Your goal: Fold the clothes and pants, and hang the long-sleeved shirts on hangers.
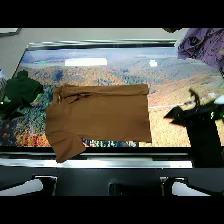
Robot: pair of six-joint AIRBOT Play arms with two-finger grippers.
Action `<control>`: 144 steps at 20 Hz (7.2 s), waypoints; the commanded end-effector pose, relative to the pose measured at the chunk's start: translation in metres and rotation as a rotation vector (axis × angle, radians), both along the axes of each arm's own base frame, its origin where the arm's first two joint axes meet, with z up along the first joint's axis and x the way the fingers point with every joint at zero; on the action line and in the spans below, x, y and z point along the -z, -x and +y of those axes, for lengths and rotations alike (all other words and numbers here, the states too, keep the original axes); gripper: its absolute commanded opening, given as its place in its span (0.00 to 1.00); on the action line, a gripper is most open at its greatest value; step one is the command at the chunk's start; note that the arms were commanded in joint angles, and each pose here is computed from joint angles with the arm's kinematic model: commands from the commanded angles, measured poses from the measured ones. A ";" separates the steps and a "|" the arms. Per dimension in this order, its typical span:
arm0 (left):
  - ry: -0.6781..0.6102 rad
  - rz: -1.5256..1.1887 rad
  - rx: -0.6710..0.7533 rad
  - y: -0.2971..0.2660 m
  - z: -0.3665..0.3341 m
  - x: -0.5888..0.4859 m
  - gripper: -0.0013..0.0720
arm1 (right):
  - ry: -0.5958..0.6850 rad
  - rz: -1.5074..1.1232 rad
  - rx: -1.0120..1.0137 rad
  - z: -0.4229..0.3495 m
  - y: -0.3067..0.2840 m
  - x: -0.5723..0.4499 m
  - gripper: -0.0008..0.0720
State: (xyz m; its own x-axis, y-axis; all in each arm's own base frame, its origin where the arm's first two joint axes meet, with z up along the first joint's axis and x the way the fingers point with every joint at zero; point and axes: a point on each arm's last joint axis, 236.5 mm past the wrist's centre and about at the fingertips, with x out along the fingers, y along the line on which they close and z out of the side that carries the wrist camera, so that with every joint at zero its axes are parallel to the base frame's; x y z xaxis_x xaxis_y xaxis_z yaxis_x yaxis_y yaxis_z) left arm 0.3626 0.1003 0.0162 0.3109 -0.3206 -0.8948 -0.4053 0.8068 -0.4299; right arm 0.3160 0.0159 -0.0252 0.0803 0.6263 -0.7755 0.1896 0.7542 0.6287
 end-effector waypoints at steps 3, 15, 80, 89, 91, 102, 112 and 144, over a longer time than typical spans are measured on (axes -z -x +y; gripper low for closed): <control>0.015 0.026 -0.043 0.030 -0.008 0.018 0.98 | -0.112 0.078 0.011 0.043 0.076 0.059 0.80; 0.003 0.011 -0.049 0.025 -0.007 0.018 0.98 | -0.089 0.008 -0.032 0.088 0.064 0.076 0.86; -0.754 -1.179 -0.073 0.134 -0.063 -0.480 0.04 | 0.288 -1.374 0.331 0.047 0.043 -0.543 0.05; -0.498 -0.738 0.235 -0.008 -0.081 -0.304 0.04 | 0.317 -0.694 0.247 0.049 -0.079 -0.336 0.05; -0.439 -0.562 0.317 -0.052 -0.083 -0.220 0.04 | 0.345 -0.515 0.184 0.048 -0.115 -0.263 0.05; -0.214 -0.429 0.334 -0.252 -0.103 0.022 0.04 | 0.397 -0.352 0.235 0.031 -0.266 -0.028 0.05; -0.187 -0.253 0.418 -0.217 -0.096 0.034 0.04 | 0.429 -0.115 0.137 0.032 -0.210 -0.006 0.05; 0.128 0.162 -0.103 0.066 -0.019 0.035 0.98 | 0.150 0.002 -0.001 -0.011 -0.038 -0.020 0.84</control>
State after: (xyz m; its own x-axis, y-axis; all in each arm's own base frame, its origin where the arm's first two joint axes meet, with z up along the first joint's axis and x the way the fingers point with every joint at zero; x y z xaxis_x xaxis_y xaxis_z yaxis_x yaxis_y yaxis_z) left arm 0.3661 0.0943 0.0074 0.1601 -0.3624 -0.9182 -0.4195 0.8170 -0.3956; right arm 0.3880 0.0020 0.0016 0.0069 0.4077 -0.9131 0.1539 0.9018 0.4039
